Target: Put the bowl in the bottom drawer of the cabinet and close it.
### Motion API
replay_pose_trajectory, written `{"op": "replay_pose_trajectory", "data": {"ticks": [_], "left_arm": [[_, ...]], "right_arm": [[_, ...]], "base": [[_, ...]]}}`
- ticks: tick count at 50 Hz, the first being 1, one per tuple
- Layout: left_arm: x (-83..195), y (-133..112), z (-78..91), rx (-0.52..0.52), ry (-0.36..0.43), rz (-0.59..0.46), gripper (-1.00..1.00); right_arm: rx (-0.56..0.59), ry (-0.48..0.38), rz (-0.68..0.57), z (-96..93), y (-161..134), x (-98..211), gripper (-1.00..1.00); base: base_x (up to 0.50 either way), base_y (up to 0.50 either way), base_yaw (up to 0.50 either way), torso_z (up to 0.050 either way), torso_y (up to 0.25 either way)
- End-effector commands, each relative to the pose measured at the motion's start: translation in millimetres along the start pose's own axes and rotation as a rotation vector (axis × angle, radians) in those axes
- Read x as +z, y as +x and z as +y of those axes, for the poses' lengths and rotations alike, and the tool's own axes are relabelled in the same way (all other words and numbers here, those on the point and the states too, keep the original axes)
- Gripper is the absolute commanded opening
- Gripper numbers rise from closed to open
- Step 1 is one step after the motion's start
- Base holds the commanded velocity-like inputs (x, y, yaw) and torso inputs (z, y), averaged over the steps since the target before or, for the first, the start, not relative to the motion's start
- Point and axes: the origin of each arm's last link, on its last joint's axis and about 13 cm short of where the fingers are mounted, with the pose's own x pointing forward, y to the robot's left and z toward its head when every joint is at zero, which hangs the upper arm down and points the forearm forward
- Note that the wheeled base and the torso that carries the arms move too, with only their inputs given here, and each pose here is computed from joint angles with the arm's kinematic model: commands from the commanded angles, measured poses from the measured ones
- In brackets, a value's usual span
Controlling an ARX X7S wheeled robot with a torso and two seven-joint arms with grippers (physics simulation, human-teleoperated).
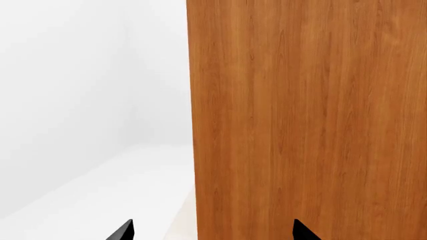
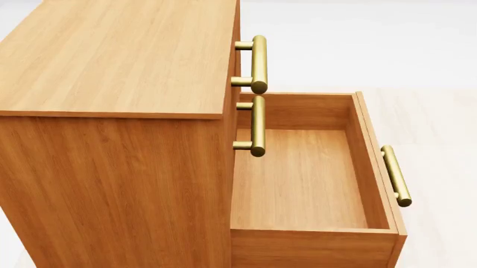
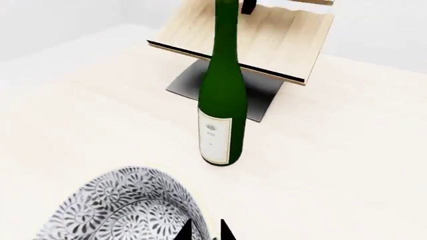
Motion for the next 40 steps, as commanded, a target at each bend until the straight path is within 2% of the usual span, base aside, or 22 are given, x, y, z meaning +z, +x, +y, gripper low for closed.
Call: {"op": "replay_pose_trajectory", "data": {"ticks": [1, 11, 19, 31, 40], "left_arm": [[1, -1, 0.0, -0.001, 0.001, -0.001, 1.0], [1, 0, 0.2, 0.0, 0.0, -0.001, 1.0], [1, 0, 0.4, -0.001, 0.004, -0.001, 1.0], [1, 0, 0.8, 0.006, -0.001, 0.0, 1.0], [1, 0, 0.3, 0.006, 0.0, 0.0, 1.0]], "right_arm": [[0.052, -0.012, -0.152, 12.8, -15, 37, -1.0], [0.097, -0.015, -0.222, 19.3, -25, 69, -1.0], [0.133, -0.028, -0.286, 31.4, -36, 99, -1.0], [0.19, -0.051, -0.334, 51.7, -48, 129, -1.0], [0.221, -0.075, -0.343, 70.1, -49, 139, -1.0]], "base": [[0.0, 0.0, 0.0, 0.0, 0.0], [0.0, 0.0, 0.0, 0.0, 0.0], [0.0, 0.0, 0.0, 0.0, 0.0], [0.0, 0.0, 0.0, 0.0, 0.0], [0.0, 0.0, 0.0, 0.0, 0.0]]}}
